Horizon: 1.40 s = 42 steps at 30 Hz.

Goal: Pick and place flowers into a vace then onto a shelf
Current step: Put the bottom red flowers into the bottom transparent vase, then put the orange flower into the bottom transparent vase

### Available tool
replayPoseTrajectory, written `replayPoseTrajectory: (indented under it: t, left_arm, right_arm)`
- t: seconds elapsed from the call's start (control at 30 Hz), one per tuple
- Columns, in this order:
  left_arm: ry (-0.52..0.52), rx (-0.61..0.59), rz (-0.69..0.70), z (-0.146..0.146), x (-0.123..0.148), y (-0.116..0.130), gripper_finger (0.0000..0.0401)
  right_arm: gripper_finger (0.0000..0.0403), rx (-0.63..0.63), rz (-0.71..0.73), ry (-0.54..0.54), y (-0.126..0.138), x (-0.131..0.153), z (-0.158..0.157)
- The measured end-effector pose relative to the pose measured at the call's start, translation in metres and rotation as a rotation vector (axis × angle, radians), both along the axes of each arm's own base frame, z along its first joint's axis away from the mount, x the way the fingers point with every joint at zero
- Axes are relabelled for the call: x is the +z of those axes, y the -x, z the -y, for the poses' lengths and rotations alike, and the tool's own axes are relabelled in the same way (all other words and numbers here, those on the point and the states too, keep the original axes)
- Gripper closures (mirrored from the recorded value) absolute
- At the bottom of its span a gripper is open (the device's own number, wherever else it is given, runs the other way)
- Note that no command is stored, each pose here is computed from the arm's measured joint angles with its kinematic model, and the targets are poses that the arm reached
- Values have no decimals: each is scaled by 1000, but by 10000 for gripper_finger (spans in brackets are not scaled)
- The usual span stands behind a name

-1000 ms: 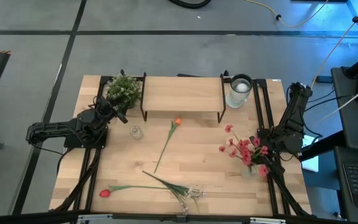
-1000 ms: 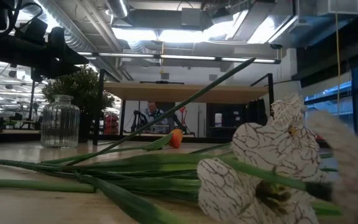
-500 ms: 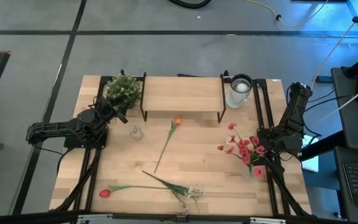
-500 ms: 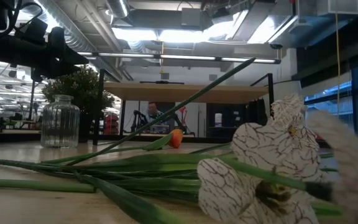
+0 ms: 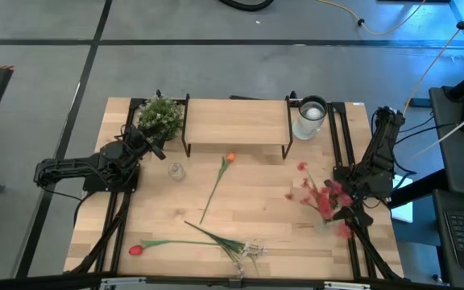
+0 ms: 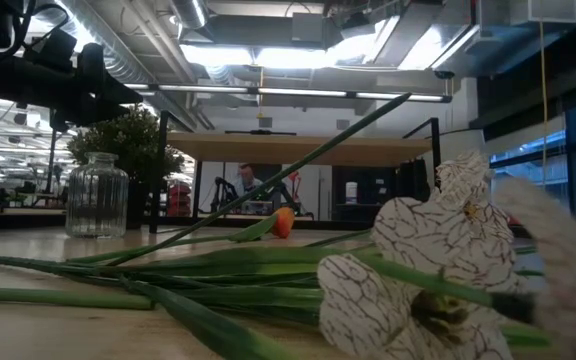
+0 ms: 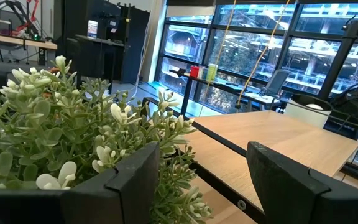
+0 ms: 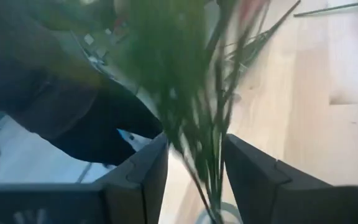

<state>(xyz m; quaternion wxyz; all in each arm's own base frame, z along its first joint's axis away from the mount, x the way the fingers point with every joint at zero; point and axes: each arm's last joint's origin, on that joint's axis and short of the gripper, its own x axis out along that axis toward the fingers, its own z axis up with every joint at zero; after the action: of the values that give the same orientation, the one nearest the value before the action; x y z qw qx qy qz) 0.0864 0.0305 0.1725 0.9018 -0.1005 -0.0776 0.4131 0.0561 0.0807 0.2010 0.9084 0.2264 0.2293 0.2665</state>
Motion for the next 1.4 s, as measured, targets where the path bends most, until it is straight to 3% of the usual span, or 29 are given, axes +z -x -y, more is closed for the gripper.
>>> replayPoseTrajectory:
  t: [0.2, 0.4, 0.53, 0.73, 0.97, 1.17, 1.4]
  left_arm:
    - [0, 0, 0, 0, 0, 0, 166]
    - [0, 0, 0, 0, 0, 0, 166]
    - [0, 0, 0, 0, 0, 0, 166]
    - [0, 0, 0, 0, 0, 0, 166]
    - [0, 0, 0, 0, 0, 0, 166]
    - [0, 0, 0, 0, 0, 0, 166]
    - [0, 0, 0, 0, 0, 0, 166]
  right_arm:
    - [244, -5, -31, 19, 3, 13, 5]
    - [244, -16, -183, 5, 10, 27, 16]
    - [244, -42, -297, -61, 14, 33, 22]
    - [244, -72, -308, -168, 16, 53, 26]
    - [244, -230, -108, -248, 20, 100, 46]
    - [244, -395, 177, -252, 24, 143, 64]
    - [244, -450, 403, -197, 20, 178, 59]
